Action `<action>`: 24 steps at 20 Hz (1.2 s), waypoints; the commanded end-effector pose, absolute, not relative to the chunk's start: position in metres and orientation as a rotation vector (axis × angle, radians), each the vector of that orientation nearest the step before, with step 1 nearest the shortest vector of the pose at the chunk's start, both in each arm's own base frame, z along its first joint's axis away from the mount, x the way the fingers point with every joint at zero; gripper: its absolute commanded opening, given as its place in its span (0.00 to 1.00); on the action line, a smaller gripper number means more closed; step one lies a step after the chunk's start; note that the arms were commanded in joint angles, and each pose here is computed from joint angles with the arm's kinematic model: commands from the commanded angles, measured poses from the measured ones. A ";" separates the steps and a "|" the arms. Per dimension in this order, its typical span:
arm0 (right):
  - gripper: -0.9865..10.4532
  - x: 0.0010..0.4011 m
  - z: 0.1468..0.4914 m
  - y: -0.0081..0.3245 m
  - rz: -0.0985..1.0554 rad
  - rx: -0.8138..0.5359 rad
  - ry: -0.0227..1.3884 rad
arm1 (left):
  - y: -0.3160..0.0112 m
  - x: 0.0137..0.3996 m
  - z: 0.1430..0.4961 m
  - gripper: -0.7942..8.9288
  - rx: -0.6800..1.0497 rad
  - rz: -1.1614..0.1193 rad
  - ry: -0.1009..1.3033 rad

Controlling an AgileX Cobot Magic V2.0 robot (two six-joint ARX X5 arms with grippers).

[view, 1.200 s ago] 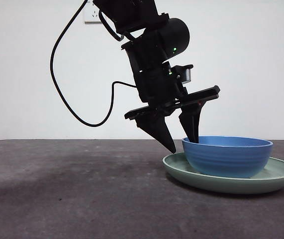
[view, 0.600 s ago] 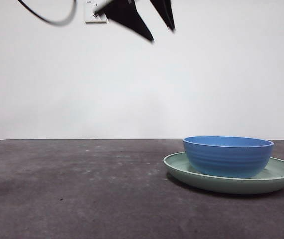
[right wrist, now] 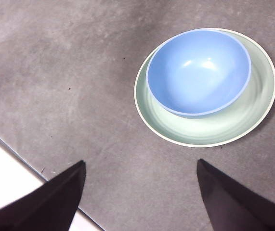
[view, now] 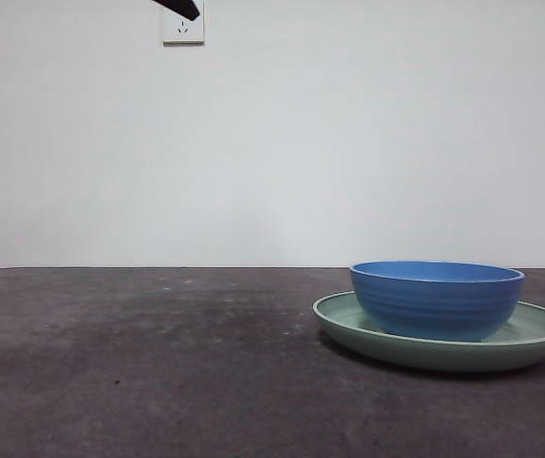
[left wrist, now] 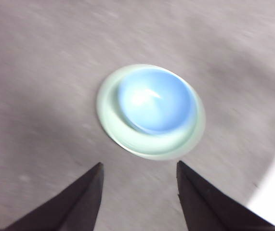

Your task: Pick up the blue bowl, put it on the green plate, put it on desk

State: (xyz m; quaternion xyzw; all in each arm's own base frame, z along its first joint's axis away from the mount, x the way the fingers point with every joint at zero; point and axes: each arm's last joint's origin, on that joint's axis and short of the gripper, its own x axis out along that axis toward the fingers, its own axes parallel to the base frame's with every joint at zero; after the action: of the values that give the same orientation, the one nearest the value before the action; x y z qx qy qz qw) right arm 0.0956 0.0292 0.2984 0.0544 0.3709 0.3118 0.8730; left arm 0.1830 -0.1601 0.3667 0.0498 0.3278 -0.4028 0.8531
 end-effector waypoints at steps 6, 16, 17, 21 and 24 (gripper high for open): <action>0.41 0.096 0.304 0.030 0.654 0.114 0.757 | -0.137 0.146 0.303 0.34 0.052 -1.005 0.732; 0.41 0.096 0.304 0.030 0.650 0.117 0.760 | -0.134 0.142 0.296 0.34 0.045 -1.028 0.741; 0.41 0.096 0.304 0.030 0.649 0.119 0.760 | -0.134 0.142 0.296 0.34 0.045 -1.028 0.740; 0.41 0.097 0.304 0.028 0.569 0.139 0.777 | -0.134 0.142 0.296 0.34 0.045 -1.028 0.740; 0.41 0.098 0.303 0.026 0.456 0.149 0.790 | -0.134 0.142 0.296 0.34 0.045 -1.028 0.740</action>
State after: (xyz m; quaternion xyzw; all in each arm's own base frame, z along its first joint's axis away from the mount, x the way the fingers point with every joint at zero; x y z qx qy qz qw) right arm 0.0974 0.0259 0.2971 0.0570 0.3843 0.2392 0.8899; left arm 0.1413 -0.1320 0.2941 0.0229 0.3513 -0.4747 0.8067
